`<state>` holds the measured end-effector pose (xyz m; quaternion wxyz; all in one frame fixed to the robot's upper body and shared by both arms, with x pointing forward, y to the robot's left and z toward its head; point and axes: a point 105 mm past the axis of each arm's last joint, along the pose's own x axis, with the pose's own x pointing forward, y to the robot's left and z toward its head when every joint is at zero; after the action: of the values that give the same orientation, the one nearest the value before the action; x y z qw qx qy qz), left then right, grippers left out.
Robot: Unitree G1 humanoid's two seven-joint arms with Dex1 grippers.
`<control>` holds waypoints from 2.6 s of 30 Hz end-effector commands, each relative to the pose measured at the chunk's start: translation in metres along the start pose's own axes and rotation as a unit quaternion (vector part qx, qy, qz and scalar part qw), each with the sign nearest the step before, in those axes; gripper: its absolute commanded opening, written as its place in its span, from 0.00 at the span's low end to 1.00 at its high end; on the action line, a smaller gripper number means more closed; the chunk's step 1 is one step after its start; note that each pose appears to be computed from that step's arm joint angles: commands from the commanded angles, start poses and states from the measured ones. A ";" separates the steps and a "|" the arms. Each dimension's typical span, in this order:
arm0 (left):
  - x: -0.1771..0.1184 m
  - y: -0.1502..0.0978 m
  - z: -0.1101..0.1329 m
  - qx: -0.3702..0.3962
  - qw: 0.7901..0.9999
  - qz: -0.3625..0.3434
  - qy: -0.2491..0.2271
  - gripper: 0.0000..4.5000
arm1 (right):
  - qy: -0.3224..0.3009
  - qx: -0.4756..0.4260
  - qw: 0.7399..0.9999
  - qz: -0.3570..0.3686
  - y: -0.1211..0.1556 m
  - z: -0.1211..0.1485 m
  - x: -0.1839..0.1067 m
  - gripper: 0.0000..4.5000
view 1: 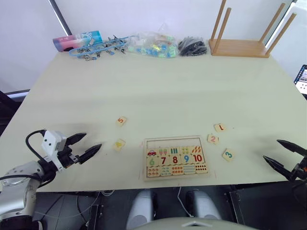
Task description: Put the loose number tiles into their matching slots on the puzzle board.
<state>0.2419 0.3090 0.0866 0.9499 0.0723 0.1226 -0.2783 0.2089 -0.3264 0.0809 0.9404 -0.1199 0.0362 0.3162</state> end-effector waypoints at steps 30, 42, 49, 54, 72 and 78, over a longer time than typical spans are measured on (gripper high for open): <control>0.021 -0.019 0.056 0.079 0.987 -0.124 -0.068 1.00 | -0.027 -0.033 0.999 0.004 0.003 0.034 0.047 0.99; 0.040 -0.053 0.095 0.110 0.957 -0.247 -0.106 1.00 | 0.000 0.034 0.996 -0.080 0.022 0.047 0.101 0.99; 0.038 -0.062 0.100 0.116 0.945 -0.289 -0.103 1.00 | 0.025 0.046 0.992 -0.119 0.037 0.051 0.126 0.99; 0.029 -0.059 0.097 0.127 0.935 -0.317 -0.101 1.00 | 0.044 0.056 0.988 -0.137 0.042 0.049 0.139 0.99; 0.016 -0.056 0.101 0.128 0.917 -0.355 -0.133 1.00 | 0.100 0.105 0.973 -0.177 0.052 0.039 0.158 0.99; 0.017 -0.055 0.100 0.127 0.917 -0.353 -0.135 1.00 | 0.109 0.118 0.967 -0.196 0.050 0.036 0.155 0.99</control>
<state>0.2464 0.2339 0.1665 0.7870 0.0917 -0.0102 -0.6100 0.3025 -0.1846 0.0771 0.9792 -0.0452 0.1595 0.1168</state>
